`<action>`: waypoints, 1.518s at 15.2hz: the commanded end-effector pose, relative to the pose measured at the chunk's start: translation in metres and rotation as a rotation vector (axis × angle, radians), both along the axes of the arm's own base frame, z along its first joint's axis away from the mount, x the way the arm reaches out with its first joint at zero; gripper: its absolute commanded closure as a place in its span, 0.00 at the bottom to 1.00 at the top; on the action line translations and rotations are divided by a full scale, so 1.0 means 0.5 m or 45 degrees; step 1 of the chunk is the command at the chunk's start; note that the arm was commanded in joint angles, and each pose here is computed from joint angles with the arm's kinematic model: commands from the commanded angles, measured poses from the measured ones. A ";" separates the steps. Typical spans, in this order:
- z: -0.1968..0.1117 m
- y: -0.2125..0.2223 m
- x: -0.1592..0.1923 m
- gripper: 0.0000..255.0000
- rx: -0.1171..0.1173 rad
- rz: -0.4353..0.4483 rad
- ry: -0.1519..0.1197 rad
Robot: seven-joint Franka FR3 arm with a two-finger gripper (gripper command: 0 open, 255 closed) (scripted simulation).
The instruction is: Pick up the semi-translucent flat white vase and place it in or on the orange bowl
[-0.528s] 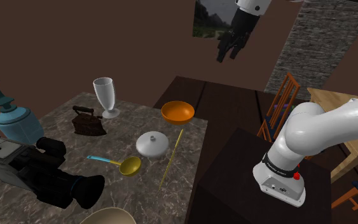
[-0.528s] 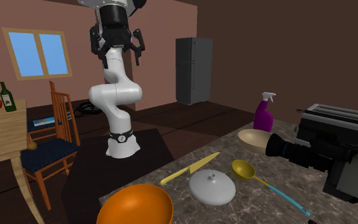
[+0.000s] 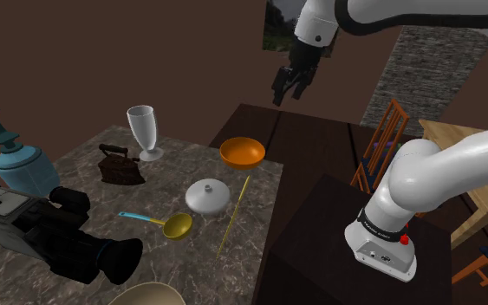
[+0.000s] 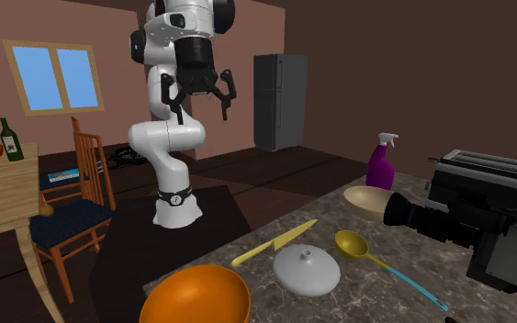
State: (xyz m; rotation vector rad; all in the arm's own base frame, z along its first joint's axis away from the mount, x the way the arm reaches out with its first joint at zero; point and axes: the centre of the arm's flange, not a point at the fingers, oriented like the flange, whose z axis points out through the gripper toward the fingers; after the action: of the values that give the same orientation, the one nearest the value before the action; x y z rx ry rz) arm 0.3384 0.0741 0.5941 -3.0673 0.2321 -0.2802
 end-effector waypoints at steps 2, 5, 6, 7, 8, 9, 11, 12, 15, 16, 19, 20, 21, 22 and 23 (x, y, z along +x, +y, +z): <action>-0.053 0.049 0.041 0.00 -0.006 -0.008 0.021; -0.107 0.099 0.076 0.00 -0.012 -0.016 0.042; -0.125 0.115 0.088 0.00 -0.014 -0.018 0.050; -0.144 0.132 0.100 0.00 -0.016 -0.021 0.057; -0.162 0.148 0.112 0.00 -0.019 -0.023 0.064; -0.181 0.164 0.123 0.00 -0.021 -0.026 0.071; -0.218 0.197 0.146 0.00 -0.025 -0.031 0.086; -0.237 0.213 0.157 0.00 -0.027 -0.033 0.093; -0.294 0.261 0.191 0.00 -0.034 -0.041 0.115; -0.314 0.277 0.202 0.00 -0.036 -0.044 0.122; -0.372 0.324 0.235 0.00 -0.042 -0.051 0.144; -0.392 0.340 0.245 0.00 -0.044 -0.054 0.151; -0.411 0.355 0.256 0.00 -0.047 -0.056 0.158; -0.431 0.371 0.266 0.00 -0.049 -0.059 0.166; -0.451 0.386 0.277 0.00 -0.051 -0.061 0.173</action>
State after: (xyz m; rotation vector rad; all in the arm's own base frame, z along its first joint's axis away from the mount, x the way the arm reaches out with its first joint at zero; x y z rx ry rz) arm 0.4747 0.2578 0.3800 -3.1247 0.3058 -0.0885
